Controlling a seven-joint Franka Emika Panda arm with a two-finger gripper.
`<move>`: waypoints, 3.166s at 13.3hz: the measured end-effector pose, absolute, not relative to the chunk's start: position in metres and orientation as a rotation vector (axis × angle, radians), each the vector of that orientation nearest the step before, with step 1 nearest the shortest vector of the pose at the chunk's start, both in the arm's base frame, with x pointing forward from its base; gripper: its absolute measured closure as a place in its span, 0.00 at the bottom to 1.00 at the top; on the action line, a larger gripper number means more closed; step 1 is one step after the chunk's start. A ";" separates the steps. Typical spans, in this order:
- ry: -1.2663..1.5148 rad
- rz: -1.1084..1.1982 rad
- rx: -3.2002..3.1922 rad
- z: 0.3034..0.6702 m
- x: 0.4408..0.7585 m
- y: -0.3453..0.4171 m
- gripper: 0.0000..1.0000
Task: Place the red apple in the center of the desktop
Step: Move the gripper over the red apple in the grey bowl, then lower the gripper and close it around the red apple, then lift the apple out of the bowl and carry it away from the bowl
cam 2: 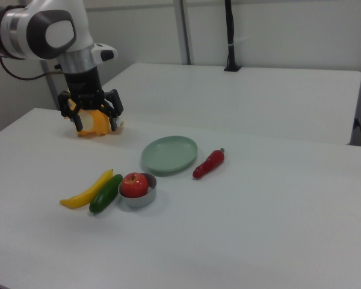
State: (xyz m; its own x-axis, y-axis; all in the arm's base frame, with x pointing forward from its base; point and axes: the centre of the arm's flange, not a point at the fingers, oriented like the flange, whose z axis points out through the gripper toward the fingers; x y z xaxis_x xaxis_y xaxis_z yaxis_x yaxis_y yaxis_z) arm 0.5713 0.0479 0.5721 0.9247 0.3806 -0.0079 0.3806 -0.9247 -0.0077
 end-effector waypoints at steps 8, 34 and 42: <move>-0.570 -0.008 -3.101 0.496 0.614 0.035 0.00; -0.536 -0.139 -3.121 0.344 0.621 0.057 0.16; -0.526 -0.207 -3.120 0.370 0.622 0.054 0.19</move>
